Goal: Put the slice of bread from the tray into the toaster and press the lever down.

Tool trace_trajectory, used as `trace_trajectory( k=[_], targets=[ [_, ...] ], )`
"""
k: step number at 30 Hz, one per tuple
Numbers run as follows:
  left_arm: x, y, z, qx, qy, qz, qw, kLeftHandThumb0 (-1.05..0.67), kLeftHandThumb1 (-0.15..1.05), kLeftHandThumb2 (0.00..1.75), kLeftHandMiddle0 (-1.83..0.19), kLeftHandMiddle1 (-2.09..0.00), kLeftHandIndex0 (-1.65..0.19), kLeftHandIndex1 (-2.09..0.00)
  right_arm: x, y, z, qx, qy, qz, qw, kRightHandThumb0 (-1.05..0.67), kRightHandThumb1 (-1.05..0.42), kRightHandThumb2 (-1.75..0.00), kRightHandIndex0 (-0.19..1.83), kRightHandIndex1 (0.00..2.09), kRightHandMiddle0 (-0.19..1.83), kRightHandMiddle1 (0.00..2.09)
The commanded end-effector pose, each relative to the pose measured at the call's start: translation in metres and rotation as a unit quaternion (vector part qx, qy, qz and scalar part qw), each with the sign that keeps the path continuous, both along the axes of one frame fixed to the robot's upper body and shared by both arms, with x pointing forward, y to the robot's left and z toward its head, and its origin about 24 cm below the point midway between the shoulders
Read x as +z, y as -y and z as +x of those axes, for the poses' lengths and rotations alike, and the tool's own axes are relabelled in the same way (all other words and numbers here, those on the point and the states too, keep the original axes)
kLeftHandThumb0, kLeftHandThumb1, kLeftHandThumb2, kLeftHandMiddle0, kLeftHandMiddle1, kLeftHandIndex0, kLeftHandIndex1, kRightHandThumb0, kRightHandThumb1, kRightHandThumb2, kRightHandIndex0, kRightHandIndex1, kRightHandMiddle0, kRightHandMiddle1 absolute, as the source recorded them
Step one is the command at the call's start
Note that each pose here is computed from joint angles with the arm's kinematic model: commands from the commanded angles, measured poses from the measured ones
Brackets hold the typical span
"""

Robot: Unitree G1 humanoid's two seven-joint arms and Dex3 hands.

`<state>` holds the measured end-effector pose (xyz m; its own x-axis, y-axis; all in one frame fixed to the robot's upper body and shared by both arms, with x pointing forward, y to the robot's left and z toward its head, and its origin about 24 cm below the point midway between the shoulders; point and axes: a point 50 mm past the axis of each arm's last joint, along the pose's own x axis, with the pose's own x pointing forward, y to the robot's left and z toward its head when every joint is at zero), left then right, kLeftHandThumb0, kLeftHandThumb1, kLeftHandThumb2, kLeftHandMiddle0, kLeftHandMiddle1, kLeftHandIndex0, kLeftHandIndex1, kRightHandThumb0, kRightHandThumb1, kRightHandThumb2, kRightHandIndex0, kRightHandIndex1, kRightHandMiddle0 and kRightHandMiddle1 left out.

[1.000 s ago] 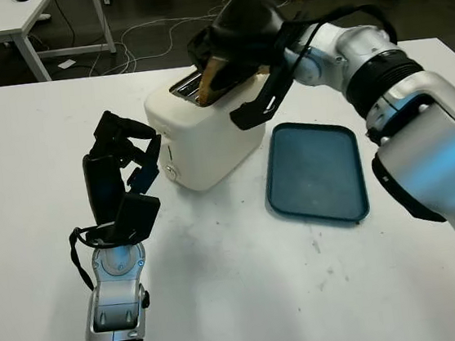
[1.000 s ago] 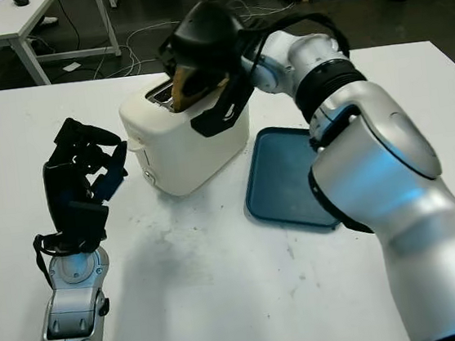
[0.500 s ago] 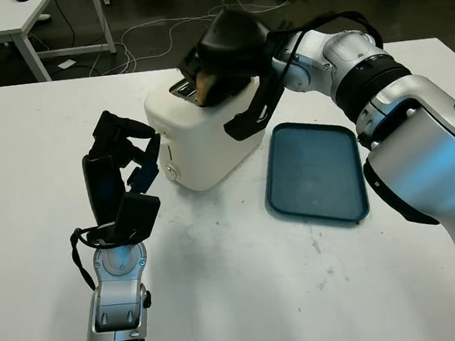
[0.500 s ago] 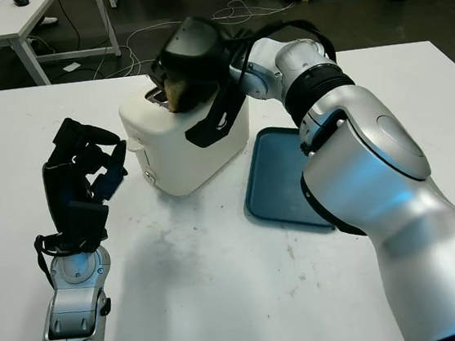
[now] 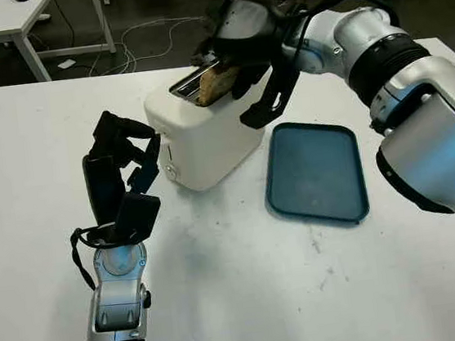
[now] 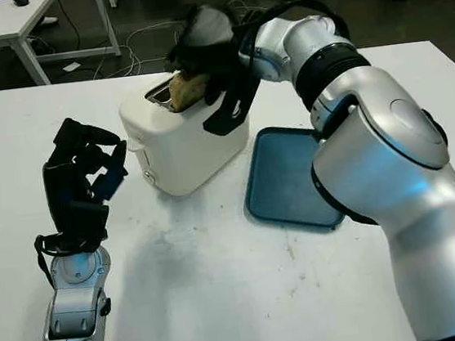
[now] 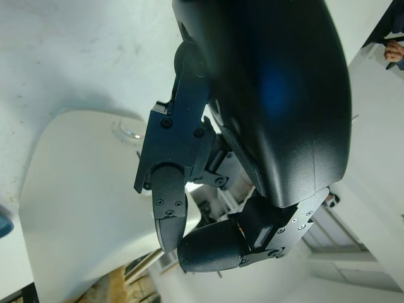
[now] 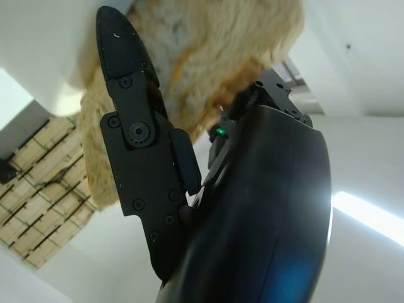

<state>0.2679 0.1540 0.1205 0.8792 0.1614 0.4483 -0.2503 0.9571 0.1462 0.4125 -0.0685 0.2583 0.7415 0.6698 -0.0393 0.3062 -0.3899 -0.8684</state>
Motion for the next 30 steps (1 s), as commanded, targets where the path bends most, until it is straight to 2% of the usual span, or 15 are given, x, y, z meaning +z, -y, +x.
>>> trace_trajectory(
  k=[1, 8, 13, 18, 23, 30],
  targets=[
    [0.002, 0.001, 0.001, -0.005, 0.007, 0.005, 1.0, -0.34, 0.92, 0.45, -0.82, -1.75, -0.53, -1.73, 0.027, 0.0, -0.001, -0.004, 0.043, 0.008, 0.999, -0.84, -0.88, 0.0, 0.0, 0.41, 0.32, 0.0],
    [0.002, 0.002, 0.001, -0.006, 0.009, 0.005, 1.0, -0.33, 0.92, 0.45, -0.84, -1.75, -0.54, -1.75, 0.057, 0.005, -0.002, -0.012, 0.099, 0.027, 0.995, -0.83, -0.83, 0.0, 0.0, 0.42, 0.33, 0.01],
    [0.0, 0.002, 0.001, -0.008, 0.005, 0.004, 1.0, -0.34, 0.92, 0.46, -0.84, -1.75, -0.54, -1.75, 0.064, 0.011, -0.002, -0.027, 0.114, 0.028, 0.993, -0.83, -0.83, 0.0, 0.0, 0.51, 0.37, 0.02],
    [0.0, 0.002, 0.001, -0.006, 0.005, 0.003, 1.0, -0.34, 0.92, 0.45, -0.84, -1.75, -0.54, -1.75, 0.064, 0.017, 0.0, -0.044, 0.112, 0.029, 0.992, -0.83, -0.84, 0.0, 0.0, 0.52, 0.35, 0.01],
    [-0.001, 0.002, 0.0, -0.003, 0.002, 0.002, 1.0, -0.34, 0.92, 0.45, -0.84, -1.75, -0.54, -1.75, 0.057, 0.023, 0.001, -0.042, 0.103, 0.031, 0.993, -0.82, -0.82, 0.0, 0.01, 0.68, 0.38, 0.02],
    [-0.002, 0.004, 0.0, -0.004, 0.002, 0.001, 1.0, -0.34, 0.92, 0.46, -0.84, -1.75, -0.54, -1.75, 0.046, 0.032, 0.003, -0.052, 0.073, 0.062, 0.994, -0.78, -0.81, 0.0, 0.05, 0.76, 0.43, 0.04]
  ],
)
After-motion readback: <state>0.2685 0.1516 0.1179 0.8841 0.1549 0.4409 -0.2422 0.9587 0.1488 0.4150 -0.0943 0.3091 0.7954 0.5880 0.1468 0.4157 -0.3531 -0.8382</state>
